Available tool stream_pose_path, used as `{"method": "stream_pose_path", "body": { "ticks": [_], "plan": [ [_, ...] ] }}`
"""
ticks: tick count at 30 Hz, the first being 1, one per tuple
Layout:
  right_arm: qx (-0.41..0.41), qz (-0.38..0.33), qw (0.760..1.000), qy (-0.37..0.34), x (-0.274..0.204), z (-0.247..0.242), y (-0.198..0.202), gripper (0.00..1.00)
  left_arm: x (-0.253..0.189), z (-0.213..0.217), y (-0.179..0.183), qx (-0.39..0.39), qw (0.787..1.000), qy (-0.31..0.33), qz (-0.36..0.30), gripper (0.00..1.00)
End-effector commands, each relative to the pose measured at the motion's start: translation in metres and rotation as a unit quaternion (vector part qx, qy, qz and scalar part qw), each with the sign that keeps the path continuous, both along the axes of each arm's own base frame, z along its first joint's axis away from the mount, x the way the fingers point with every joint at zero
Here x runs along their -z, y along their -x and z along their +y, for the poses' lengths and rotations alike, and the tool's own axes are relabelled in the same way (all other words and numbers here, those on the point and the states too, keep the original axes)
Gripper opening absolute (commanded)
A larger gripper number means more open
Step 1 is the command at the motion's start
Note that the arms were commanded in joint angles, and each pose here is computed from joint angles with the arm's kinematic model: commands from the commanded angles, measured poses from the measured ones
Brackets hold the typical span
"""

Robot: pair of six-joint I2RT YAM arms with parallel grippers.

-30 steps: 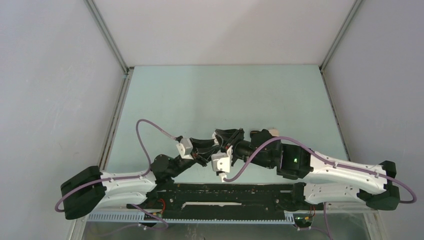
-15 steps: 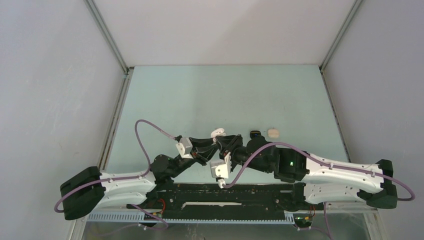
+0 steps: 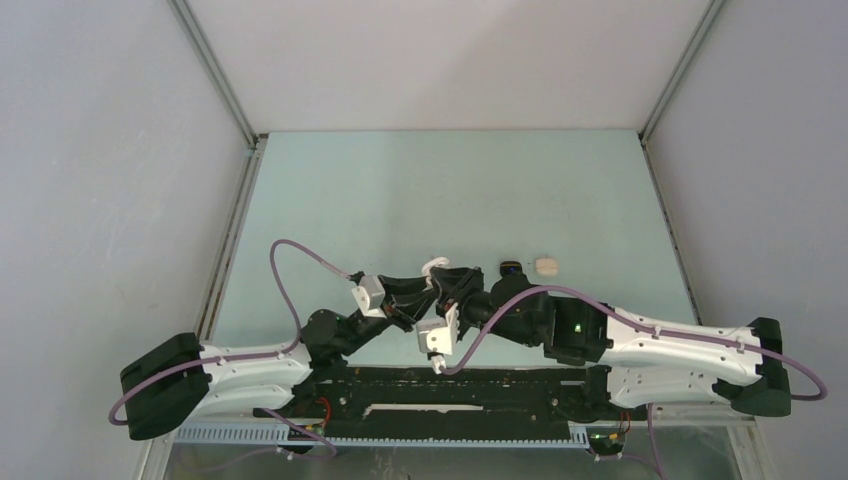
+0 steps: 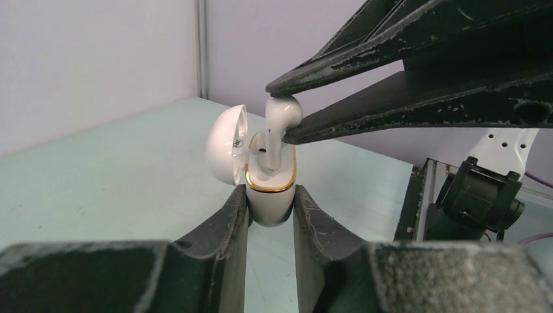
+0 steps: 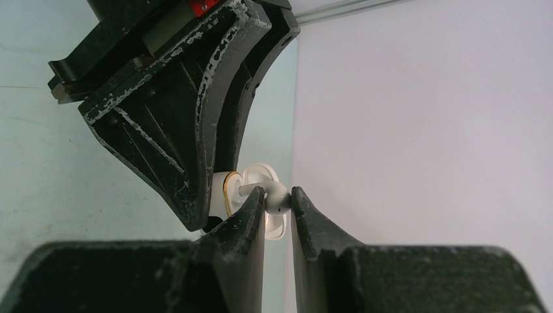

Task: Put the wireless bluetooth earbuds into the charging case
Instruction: Insert the left earbud into the left side groove of the charging case.

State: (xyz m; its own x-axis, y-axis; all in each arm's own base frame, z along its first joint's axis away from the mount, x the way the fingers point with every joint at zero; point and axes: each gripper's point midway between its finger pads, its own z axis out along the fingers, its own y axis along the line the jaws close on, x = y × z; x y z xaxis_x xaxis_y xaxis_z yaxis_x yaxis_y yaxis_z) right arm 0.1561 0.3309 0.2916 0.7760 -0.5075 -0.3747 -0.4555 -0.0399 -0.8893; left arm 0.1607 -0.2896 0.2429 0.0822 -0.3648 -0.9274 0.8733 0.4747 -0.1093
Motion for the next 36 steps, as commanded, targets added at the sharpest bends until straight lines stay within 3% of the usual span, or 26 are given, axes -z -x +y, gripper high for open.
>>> {"method": "stream_pose_path", "body": {
  "ticks": [1,23,26,36],
  "plan": [
    [0.005,-0.008,1.0,-0.02,-0.008,0.005,-0.002,0.0,-0.012,0.001,0.005,0.005,1.0,0.013,-0.025,0.0],
    [-0.001,0.014,0.999,0.03,0.021,0.005,0.002,0.0,-0.014,0.008,0.004,-0.006,0.999,0.023,-0.028,0.0],
    [-0.004,0.02,0.999,0.038,0.025,0.004,0.005,0.04,-0.013,0.007,0.003,-0.007,0.999,0.022,-0.027,0.0],
    [-0.009,0.038,0.998,0.048,0.029,0.003,0.011,0.34,-0.011,0.007,0.003,-0.008,0.999,0.02,-0.027,0.0]
  ]
}}
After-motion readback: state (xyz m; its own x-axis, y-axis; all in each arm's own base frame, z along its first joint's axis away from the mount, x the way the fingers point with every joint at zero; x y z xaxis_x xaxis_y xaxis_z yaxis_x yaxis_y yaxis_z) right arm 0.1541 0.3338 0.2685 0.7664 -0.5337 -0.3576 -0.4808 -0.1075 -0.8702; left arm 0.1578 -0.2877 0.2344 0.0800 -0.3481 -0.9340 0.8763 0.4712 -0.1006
